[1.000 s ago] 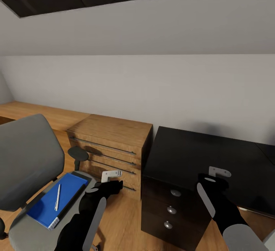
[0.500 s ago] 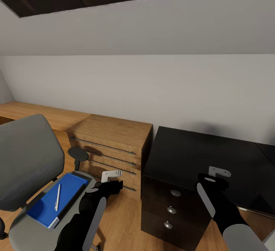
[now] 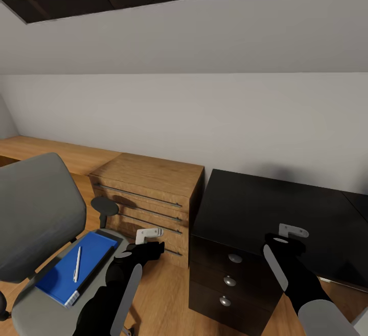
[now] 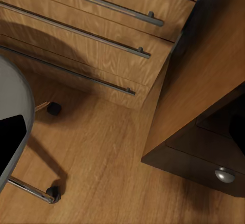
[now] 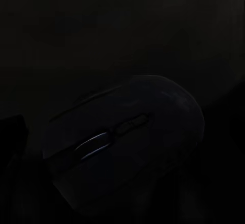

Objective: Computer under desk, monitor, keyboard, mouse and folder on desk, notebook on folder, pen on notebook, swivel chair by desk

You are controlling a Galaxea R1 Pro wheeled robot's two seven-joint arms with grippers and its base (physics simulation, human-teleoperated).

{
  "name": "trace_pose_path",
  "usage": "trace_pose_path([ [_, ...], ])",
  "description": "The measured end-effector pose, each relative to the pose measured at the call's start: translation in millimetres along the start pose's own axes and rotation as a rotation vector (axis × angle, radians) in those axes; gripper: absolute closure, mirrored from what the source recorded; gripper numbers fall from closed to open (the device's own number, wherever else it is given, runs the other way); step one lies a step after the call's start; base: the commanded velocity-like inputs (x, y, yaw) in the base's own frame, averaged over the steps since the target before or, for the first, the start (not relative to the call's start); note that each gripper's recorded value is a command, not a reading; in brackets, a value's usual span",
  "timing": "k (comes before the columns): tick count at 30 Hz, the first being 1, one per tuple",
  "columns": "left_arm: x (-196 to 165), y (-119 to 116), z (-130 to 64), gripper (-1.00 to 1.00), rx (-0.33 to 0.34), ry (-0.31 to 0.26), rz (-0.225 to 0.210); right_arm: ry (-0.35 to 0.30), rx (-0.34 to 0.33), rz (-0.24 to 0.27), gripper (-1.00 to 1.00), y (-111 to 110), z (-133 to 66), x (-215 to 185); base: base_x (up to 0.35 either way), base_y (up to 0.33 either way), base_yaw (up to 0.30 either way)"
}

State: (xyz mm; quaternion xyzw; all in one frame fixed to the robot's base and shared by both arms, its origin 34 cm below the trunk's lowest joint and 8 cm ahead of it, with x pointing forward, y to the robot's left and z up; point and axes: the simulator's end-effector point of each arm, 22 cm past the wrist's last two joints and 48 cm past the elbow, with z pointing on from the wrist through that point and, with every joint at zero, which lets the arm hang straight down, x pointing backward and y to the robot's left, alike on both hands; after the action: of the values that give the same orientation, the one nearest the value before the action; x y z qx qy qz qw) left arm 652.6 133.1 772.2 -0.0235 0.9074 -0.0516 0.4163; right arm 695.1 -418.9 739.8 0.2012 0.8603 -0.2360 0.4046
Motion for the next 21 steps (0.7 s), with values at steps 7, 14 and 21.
trace_pose_path([
  [7, 0.0, 0.0, 0.0, -1.0, 0.0, 0.0, 0.0, 0.003, 0.0, -0.003, -1.0, -0.3, 0.2, 0.2, 0.0, 0.0, 0.0],
  [14, 0.0, 0.0, 0.0, -1.0, 0.0, 0.0, 0.0, 0.002, -0.001, -0.003, -1.0, -0.2, 0.3, 0.2, 0.0, 0.0, 0.0],
  [21, -0.1, 0.0, -0.2, -1.0, 0.0, 0.0, 0.0, -0.003, 0.001, -0.004, -1.0, -0.5, 0.8, 0.1, 0.0, 0.0, 0.0],
])
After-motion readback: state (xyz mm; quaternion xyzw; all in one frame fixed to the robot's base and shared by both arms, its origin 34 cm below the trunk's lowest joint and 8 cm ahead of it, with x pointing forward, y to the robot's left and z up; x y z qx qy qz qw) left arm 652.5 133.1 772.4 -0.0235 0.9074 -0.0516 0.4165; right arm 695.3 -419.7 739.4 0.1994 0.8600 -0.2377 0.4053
